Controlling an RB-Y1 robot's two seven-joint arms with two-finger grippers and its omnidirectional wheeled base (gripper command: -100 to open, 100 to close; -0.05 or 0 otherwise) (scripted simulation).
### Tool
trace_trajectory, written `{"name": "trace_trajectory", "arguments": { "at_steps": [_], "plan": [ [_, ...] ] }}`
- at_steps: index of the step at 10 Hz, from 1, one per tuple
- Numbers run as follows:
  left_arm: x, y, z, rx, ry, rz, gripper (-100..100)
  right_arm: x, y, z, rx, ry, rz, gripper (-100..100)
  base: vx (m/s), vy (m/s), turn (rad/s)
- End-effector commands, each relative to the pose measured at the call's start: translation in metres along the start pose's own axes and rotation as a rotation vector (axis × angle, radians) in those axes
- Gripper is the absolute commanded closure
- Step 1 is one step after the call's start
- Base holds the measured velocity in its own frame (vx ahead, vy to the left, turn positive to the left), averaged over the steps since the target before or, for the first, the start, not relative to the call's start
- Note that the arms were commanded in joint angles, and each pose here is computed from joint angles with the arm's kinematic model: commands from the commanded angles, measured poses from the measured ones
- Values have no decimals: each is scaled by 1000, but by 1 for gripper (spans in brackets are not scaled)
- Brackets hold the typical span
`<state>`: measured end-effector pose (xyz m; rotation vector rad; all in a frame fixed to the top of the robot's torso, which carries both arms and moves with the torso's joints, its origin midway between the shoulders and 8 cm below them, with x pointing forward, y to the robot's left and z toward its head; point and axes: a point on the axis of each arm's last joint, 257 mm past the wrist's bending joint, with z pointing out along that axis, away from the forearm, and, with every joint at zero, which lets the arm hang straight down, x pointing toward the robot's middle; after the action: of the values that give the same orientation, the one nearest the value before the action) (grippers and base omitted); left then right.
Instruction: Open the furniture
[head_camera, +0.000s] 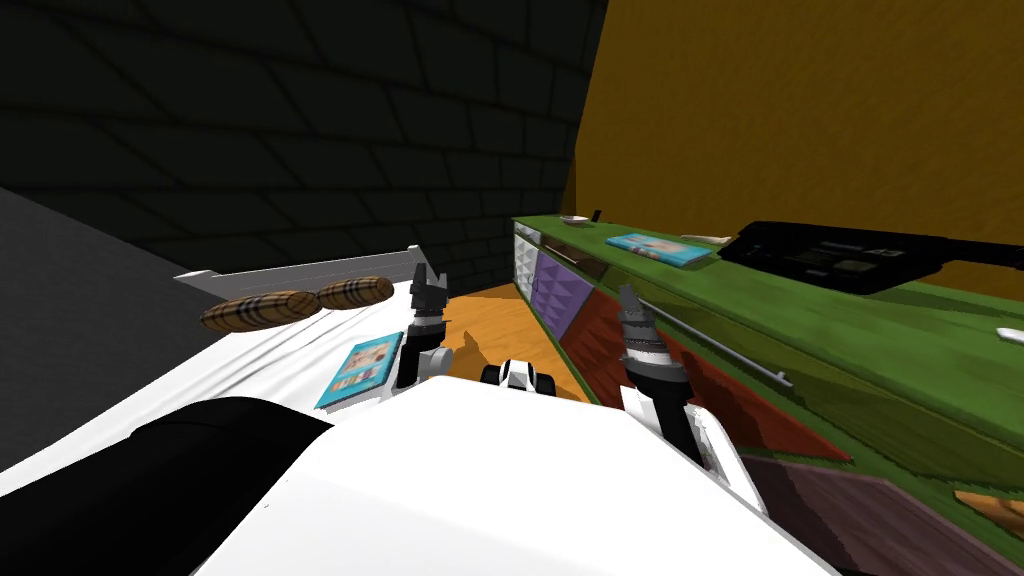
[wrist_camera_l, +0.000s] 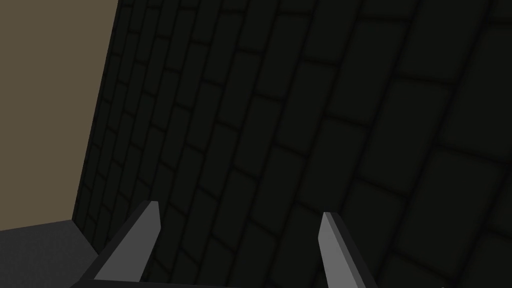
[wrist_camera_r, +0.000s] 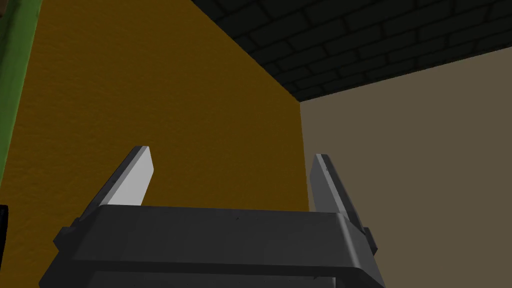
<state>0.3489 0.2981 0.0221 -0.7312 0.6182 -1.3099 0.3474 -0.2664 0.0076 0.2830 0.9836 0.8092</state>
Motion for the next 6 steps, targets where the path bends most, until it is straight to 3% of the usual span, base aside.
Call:
{"name": "trace_trajectory", "arguments": {
  "at_steps": [1,6],
  "plan": [
    [0,0,0,0,0,0,0,5,-18,-7,56,47,-133,-100,58,49,58],
    [0,0,0,0,0,0,0,9,-58,-25,169,140,-393,-100,52,34,80]
  ]
}}
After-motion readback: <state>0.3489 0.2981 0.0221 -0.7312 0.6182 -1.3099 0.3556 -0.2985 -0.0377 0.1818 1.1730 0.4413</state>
